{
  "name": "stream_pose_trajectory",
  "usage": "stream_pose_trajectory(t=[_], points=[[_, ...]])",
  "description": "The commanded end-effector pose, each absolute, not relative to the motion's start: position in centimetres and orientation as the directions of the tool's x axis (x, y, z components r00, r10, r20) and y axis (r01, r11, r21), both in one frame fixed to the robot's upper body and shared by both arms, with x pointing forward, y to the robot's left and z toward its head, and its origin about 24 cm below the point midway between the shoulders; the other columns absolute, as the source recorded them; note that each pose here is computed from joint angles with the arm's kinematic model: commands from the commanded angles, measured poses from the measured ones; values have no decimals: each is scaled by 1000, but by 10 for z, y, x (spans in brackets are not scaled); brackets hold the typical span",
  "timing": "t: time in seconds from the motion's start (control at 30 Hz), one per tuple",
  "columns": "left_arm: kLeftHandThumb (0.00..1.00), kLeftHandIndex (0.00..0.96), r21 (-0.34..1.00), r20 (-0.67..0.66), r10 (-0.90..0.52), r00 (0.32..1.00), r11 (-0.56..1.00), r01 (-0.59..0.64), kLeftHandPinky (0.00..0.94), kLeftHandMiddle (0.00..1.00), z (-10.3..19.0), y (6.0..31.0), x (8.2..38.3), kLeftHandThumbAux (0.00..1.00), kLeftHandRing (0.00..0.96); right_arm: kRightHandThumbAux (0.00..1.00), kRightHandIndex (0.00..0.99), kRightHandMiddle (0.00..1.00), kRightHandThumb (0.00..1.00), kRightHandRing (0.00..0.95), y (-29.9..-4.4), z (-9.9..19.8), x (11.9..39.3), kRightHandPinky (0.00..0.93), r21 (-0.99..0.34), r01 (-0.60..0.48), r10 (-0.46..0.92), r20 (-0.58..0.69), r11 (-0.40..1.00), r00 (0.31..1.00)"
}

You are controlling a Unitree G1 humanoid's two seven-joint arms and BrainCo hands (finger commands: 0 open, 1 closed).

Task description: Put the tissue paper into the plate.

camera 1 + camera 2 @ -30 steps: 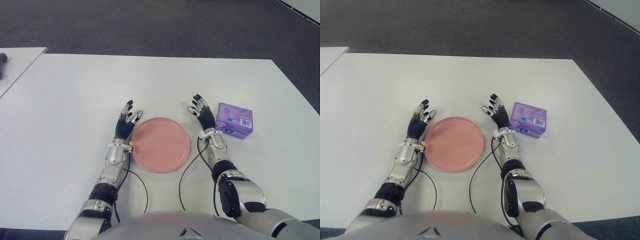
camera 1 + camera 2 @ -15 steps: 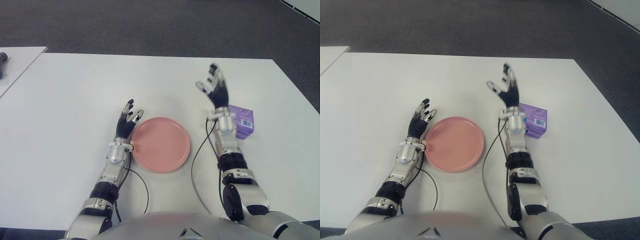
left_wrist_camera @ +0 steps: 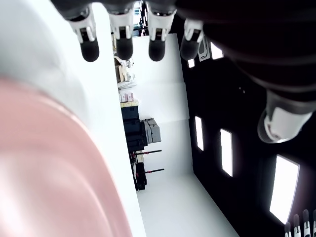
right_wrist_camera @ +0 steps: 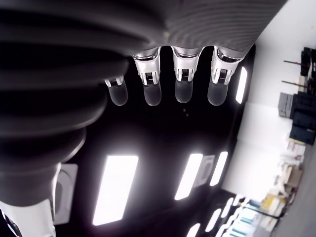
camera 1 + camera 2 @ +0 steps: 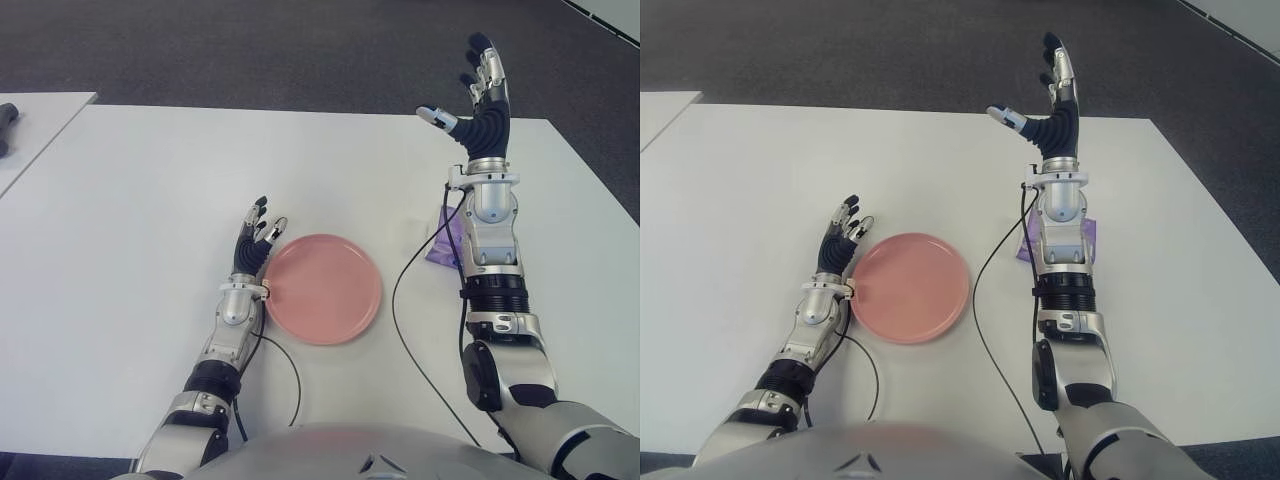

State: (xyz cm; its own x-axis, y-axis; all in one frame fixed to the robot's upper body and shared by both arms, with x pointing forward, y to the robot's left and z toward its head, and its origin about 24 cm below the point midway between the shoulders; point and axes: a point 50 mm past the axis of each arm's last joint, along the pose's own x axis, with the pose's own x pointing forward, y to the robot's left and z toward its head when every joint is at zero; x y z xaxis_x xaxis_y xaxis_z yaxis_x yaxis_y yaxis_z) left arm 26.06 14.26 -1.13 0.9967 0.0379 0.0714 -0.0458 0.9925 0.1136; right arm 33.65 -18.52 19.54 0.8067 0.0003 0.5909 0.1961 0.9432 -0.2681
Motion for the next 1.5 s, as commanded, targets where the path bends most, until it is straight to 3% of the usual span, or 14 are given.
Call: stream_pose_trajectory(t=[0.03,0.37,0.63,0.97,1.13,1.23,1.37,1.5], points=[[0,0,112,9,58,998,992,-58,0,0,-21,143,258,427,0,671,2,0,136,0,-192,206,335,4,-284,196,4,579,939,816],[0,0,108,13,65,998,992,-66,0,0,-20,142,259,416,0,592,0,0,191,0,-195,209,336,1,-265,167,14,568,950,823],[0,0,92,5,58,998,994,-58,0,0,-21,140,260,414,0,559,0,0,234,0,-202,215,336,0,-330,203,17,558,922,830],[0,0,95,10,53,999,994,-54,0,0,-22,139,260,405,0,501,0,0,250,0,-212,221,334,0,-620,261,107,492,740,864],[0,0,96,4,54,999,994,-54,0,0,-23,139,262,395,0,447,0,0,219,0,-223,220,330,0,-816,150,192,304,558,933],[0,0,96,4,54,999,994,-54,0,0,-23,139,262,395,0,426,0,0,204,0,-227,220,329,0,-854,114,202,247,508,948],[0,0,107,11,57,998,993,-58,0,0,-23,140,262,401,0,374,0,0,181,0,-236,212,327,0,-961,-59,237,8,271,971],[0,0,109,16,55,998,992,-57,0,0,-23,141,262,405,0,315,0,0,164,0,-241,201,328,0,-976,-114,241,-67,184,968]])
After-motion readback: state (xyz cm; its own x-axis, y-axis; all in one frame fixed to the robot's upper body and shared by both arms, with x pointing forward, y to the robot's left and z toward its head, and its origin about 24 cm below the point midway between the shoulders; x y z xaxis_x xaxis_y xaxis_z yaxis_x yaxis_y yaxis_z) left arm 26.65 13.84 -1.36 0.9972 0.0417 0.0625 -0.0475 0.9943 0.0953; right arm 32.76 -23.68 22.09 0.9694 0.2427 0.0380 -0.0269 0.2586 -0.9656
